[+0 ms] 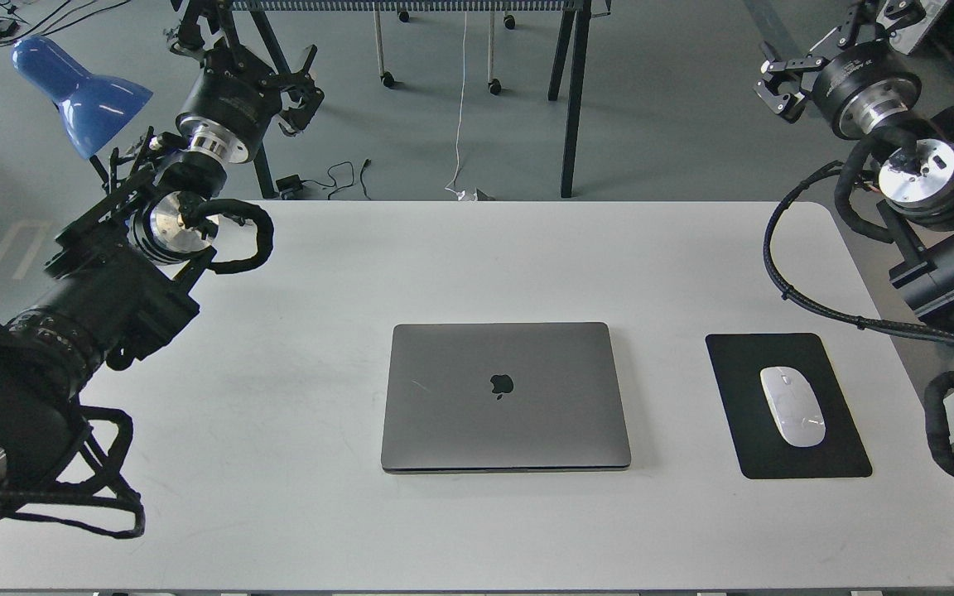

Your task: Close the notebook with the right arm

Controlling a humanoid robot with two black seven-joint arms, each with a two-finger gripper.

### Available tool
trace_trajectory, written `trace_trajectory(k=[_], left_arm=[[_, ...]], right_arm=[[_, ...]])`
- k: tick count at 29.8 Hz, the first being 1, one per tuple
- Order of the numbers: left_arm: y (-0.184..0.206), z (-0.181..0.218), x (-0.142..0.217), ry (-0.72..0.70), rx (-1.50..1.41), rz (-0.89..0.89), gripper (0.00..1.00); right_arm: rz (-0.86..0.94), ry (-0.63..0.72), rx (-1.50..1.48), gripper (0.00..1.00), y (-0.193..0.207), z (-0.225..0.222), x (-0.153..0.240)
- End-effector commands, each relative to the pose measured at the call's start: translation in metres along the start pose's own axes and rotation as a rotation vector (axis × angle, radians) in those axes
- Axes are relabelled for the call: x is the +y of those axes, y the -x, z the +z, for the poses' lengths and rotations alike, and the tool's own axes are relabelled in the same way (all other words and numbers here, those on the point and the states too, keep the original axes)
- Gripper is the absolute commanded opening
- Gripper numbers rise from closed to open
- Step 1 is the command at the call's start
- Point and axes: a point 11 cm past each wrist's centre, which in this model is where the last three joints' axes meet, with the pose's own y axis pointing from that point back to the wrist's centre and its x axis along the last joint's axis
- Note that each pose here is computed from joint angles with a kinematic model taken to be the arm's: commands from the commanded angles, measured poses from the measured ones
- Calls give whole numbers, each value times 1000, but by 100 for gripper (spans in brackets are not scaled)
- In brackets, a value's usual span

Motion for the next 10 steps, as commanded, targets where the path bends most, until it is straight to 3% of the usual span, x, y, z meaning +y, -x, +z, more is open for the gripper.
trace_trajectory(k=[1,10], left_arm=[[0,0,0,1,0,0,100],[-1,1,0,4,0,1,100]], right_arm=[[-4,14,-7,100,-1,10,1],[-21,109,64,100,-2,45,7]])
